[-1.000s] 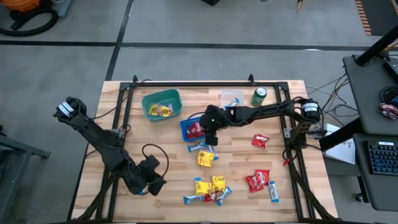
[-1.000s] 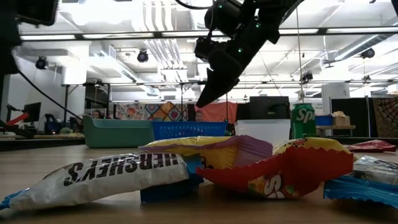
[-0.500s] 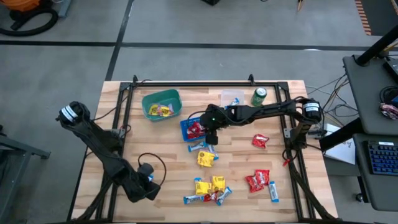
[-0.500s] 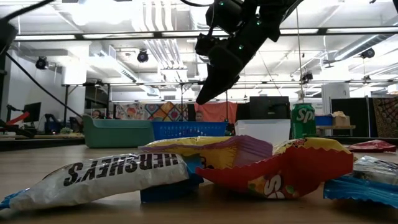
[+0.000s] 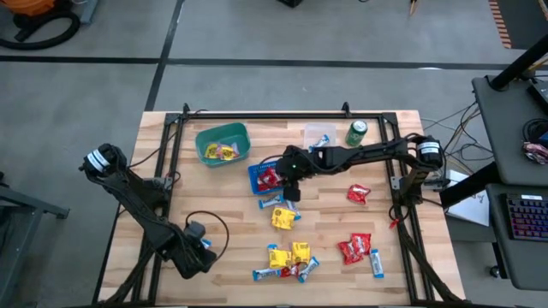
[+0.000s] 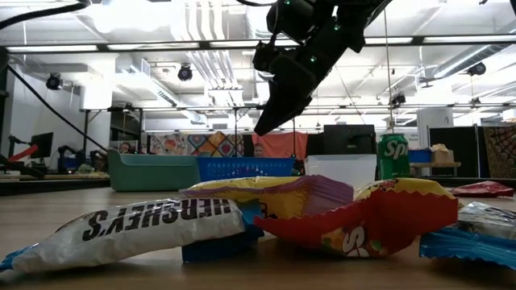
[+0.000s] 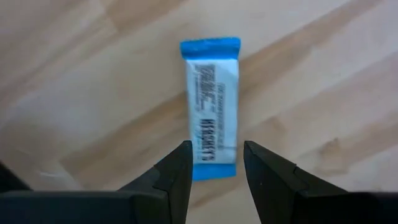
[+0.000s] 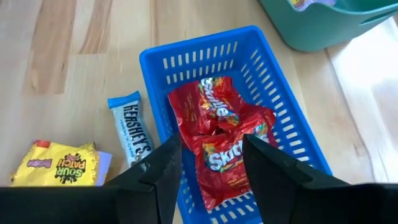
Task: Sort candy
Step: Put the hersheys bar into the transparent bin
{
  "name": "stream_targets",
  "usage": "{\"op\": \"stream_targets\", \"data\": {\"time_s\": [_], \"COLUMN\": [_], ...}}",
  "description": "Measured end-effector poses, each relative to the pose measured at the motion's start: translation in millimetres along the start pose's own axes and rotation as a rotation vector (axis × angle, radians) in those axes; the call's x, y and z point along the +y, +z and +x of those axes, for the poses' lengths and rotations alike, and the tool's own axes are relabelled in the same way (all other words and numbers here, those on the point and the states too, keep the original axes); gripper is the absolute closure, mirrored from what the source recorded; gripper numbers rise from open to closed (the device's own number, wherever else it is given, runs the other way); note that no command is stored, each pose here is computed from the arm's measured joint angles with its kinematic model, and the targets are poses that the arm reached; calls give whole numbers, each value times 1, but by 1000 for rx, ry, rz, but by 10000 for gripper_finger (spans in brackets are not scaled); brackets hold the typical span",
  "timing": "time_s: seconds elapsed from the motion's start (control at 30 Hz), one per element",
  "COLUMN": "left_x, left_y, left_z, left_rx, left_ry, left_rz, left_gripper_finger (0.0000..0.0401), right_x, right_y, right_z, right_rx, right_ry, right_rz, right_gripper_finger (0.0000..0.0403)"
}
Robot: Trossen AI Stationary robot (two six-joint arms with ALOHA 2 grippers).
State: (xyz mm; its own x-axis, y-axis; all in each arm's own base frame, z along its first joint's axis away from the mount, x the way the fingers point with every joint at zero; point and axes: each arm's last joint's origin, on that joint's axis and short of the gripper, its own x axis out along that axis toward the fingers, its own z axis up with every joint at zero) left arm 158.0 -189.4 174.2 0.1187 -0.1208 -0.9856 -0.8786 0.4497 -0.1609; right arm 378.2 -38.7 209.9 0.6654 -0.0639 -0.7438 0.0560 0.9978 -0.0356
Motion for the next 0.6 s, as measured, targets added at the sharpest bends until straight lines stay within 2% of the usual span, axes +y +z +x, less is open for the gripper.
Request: {"op": "stream_targets", "data": {"time_s": [0.23, 0.6], "left_x": [1, -5], "left_y": [2, -1], "left_z": [6, 35], "left_rx": [-67, -95], "left_ry": [2, 64], "left_rz": [38, 76], "left_gripper_finger": [274, 274], "right_x": [3, 11], "right_y": [-5, -11], "right_z": [0, -1], "right_rx": [50, 116], "right_ry": [6, 17], "right_rz": [37, 66], "right_gripper_finger": [241, 241]}}
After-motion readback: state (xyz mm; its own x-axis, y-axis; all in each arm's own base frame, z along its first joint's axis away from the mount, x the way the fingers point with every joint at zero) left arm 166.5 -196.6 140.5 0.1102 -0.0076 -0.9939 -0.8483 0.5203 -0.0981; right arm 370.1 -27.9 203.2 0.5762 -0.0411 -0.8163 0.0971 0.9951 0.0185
